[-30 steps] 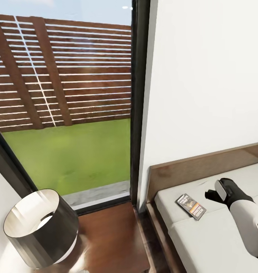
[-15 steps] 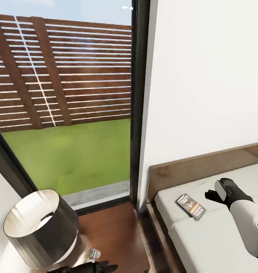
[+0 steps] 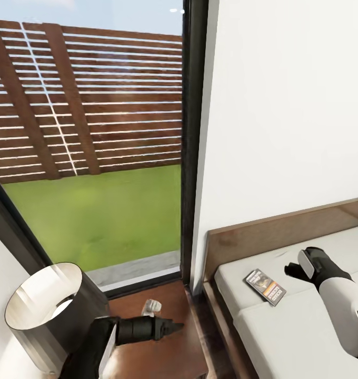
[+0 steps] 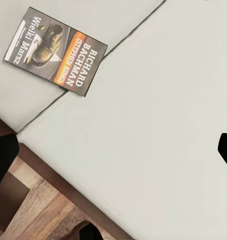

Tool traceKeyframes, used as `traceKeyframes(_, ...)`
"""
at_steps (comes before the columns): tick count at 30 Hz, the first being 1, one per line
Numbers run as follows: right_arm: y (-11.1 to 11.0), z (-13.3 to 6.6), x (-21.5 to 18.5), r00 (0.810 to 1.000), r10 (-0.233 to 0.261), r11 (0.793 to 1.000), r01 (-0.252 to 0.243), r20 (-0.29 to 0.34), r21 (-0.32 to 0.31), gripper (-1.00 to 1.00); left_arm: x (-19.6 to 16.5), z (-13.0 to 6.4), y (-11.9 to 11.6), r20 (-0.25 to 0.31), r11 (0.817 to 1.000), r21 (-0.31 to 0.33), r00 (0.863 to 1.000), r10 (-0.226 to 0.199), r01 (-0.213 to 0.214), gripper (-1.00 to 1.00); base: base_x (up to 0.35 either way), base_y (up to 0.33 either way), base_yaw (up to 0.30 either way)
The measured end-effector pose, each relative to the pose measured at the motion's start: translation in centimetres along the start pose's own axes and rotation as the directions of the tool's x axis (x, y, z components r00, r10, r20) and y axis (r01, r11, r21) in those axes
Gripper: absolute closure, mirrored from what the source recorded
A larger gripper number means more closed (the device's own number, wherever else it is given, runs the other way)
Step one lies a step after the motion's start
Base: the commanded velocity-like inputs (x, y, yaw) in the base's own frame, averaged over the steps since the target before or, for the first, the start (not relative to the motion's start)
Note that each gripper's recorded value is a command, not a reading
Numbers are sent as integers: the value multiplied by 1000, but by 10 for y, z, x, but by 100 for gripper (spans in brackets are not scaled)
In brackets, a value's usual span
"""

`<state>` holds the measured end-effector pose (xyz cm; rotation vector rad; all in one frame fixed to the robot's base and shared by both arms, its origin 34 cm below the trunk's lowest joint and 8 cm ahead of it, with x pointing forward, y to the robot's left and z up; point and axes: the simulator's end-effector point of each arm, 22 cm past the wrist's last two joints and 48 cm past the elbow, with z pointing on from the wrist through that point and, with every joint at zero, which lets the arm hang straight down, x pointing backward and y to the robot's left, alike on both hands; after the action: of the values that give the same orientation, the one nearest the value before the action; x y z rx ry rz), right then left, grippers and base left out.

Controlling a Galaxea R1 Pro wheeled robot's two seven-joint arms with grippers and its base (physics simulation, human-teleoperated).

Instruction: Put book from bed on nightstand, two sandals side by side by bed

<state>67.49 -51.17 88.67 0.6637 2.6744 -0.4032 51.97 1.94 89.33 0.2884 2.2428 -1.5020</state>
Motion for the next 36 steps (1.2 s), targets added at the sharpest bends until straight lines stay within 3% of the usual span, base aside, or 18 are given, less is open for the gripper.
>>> traceKeyframes(3,-1,0,-1,1000,1,1000,-1,2,1,-100,-14,5,-31,-33,997,56,998,51,-49,-100,0,0,0)
traceKeyframes(4,-2,-1,-3,1000,3,1000,-3,6,0,-100,-15,8,-54,-42,989,130,997,71,-65,-100,0,0,0)
traceKeyframes(5,-2,-1,-4,1000,5,1000,-5,8,0,-100,-16,8,-62,-43,984,162,996,76,-68,-100,0,0,0)
traceKeyframes(7,-4,-4,-11,1000,11,1000,-11,24,-1,-100,-17,5,-90,-37,959,273,996,83,-70,-100,0,0,0)
traceKeyframes(8,-9,-9,-21,999,20,1000,-20,47,1,-100,-17,1,-106,-33,938,339,996,85,-69,-100,0,0,0)
traceKeyframes(10,-11,-13,-30,997,27,1000,-27,69,1,-100,-17,0,-112,-32,929,364,996,85,-68,-100,0,0,0)
traceKeyframes(16,-17,-33,-65,986,49,999,-50,158,-2,-100,-17,-3,-116,-31,921,385,996,84,-66,-100,0,0,0)
traceKeyframes(36,-10,-28,-70,984,47,999,-48,171,-3,-100,-17,-5,-102,-36,924,376,996,85,-65,-100,0,0,0)
